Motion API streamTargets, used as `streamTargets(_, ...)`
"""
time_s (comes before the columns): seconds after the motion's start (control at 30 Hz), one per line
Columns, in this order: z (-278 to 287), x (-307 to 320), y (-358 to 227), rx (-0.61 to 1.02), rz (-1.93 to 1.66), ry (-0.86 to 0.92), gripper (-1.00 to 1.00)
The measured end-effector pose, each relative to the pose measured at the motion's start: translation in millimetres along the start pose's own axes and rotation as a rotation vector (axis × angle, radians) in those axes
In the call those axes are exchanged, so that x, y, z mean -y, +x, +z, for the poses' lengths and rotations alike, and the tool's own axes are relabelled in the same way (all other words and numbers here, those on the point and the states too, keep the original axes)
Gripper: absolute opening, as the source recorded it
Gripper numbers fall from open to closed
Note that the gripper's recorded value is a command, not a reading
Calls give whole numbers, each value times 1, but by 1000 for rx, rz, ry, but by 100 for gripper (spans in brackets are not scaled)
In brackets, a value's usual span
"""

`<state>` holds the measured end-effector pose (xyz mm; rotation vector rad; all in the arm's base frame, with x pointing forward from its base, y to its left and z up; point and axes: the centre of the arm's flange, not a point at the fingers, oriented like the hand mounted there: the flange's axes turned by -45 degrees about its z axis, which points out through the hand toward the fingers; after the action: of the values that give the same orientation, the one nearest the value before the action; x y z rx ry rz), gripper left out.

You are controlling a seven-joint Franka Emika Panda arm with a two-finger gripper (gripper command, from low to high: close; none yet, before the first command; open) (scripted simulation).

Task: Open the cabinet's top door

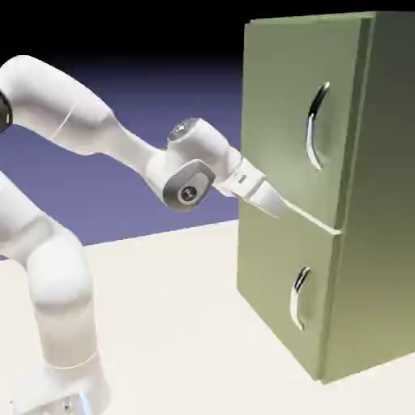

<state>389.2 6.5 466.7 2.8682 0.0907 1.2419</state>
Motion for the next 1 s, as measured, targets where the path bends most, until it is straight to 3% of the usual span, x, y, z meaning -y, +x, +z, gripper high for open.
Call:
streamTargets(0.47,-71,5,51,-235,-50,-4,0)
streamTargets(1.0,-131,-25,67,-489,-48,-4,0)
